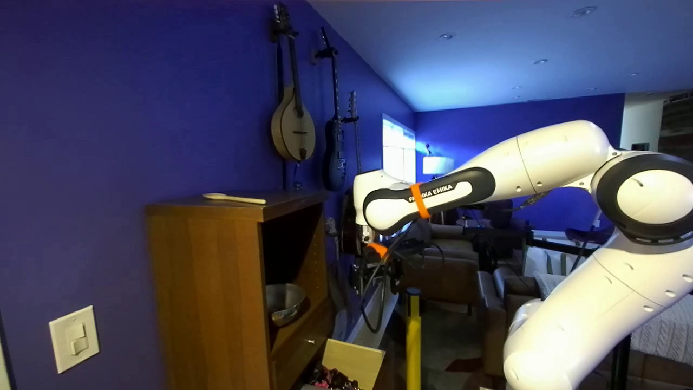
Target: Put the silver bowl inside the open drawer
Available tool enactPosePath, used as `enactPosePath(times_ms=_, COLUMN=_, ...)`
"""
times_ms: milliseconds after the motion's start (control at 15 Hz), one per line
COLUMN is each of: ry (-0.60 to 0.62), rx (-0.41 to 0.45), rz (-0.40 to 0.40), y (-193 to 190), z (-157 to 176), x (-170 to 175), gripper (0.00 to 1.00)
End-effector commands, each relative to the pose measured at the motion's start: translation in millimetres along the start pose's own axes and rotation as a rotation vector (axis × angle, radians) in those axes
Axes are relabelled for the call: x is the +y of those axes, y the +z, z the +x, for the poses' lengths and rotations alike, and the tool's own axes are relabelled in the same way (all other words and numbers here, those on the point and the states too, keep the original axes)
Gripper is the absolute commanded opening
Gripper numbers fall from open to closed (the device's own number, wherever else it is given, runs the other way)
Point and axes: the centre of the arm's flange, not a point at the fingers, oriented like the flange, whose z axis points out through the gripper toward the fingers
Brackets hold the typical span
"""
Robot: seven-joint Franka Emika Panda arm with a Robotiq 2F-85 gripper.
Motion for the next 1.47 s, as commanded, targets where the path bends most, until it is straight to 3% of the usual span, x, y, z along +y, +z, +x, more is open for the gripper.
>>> enactPosePath(times_ms=0, ry=0.137, rx=-0.072, rz=0.12, y=-1, z=3, x=-18, gripper=1.0)
enactPosePath(times_ms=267, ry=0.254, rx=-0.176, rz=0.241, y=27, z=11, x=-28, gripper=1.0)
enactPosePath(times_ms=400, ry=0.322, rx=-0.179, rz=0.315, y=42, z=17, x=-35, gripper=1.0)
enactPosePath(times_ms=667, ry=0.425, rx=-0.104, rz=0.489, y=49, z=23, x=-52, gripper=1.0)
enactPosePath(times_ms=733, ry=0.375, rx=-0.129, rz=0.409, y=45, z=27, x=-42, gripper=1.0)
enactPosePath(times_ms=867, ry=0.373, rx=-0.126, rz=0.412, y=48, z=27, x=-45, gripper=1.0)
enactPosePath(times_ms=1133, ry=0.443, rx=-0.147, rz=0.588, y=51, z=35, x=-50, gripper=1.0)
enactPosePath(times_ms=1400, ry=0.487, rx=-0.16, rz=0.689, y=59, z=43, x=-73, gripper=1.0)
